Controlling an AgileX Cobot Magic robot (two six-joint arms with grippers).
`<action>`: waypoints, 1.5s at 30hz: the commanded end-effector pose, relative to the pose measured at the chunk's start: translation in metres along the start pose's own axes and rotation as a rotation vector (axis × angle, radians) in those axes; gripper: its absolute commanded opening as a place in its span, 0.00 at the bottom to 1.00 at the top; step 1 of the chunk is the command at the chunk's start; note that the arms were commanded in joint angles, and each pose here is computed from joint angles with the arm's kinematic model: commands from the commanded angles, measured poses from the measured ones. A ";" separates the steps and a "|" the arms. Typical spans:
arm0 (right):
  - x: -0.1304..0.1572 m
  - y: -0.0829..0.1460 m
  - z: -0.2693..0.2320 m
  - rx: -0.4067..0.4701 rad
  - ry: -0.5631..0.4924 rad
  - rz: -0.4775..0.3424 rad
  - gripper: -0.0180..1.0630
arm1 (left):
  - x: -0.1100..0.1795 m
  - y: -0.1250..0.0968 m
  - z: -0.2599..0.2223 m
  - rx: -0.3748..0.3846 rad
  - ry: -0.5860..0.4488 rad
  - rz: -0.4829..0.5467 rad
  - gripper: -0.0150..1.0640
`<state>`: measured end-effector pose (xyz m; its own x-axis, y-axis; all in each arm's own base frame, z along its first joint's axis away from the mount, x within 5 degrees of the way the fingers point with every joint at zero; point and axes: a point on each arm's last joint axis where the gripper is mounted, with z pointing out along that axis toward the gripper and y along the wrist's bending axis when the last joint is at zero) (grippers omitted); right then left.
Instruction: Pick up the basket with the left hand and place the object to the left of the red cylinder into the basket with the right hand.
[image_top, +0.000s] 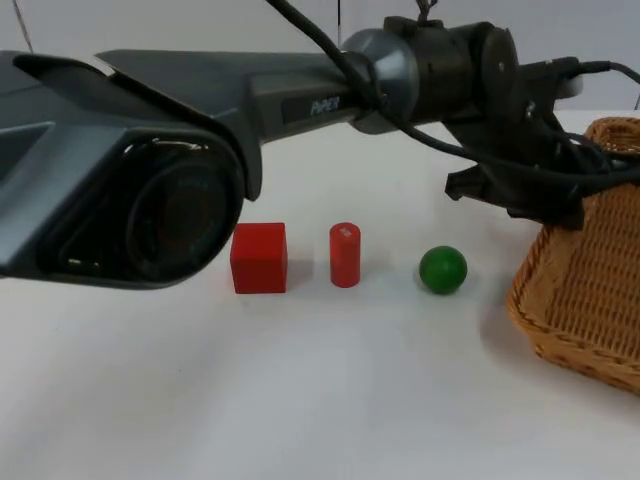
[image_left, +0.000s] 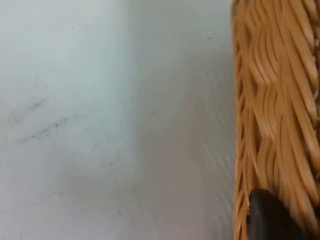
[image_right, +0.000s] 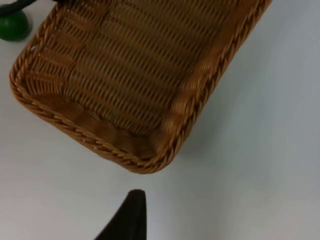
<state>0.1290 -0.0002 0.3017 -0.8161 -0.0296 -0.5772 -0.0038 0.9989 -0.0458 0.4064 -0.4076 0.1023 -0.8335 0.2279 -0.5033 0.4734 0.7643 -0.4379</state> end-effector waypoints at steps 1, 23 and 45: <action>-0.002 0.000 -0.001 -0.001 -0.011 0.005 0.99 | -0.006 -0.005 -0.002 0.023 -0.051 -0.045 0.01; -0.005 0.000 -0.001 -0.003 -0.047 0.007 0.99 | -0.056 0.013 -0.142 -0.028 0.144 -0.138 0.01; -0.009 0.000 -0.001 -0.001 -0.082 -0.002 0.99 | -0.061 0.042 -0.162 -0.022 0.207 -0.180 0.01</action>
<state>0.1334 0.0001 0.3049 -0.7798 -0.0316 -0.6252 -0.0053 0.9990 -0.0439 0.4324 -0.2927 0.2234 -0.9447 0.2185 -0.2444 0.3110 0.8330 -0.4577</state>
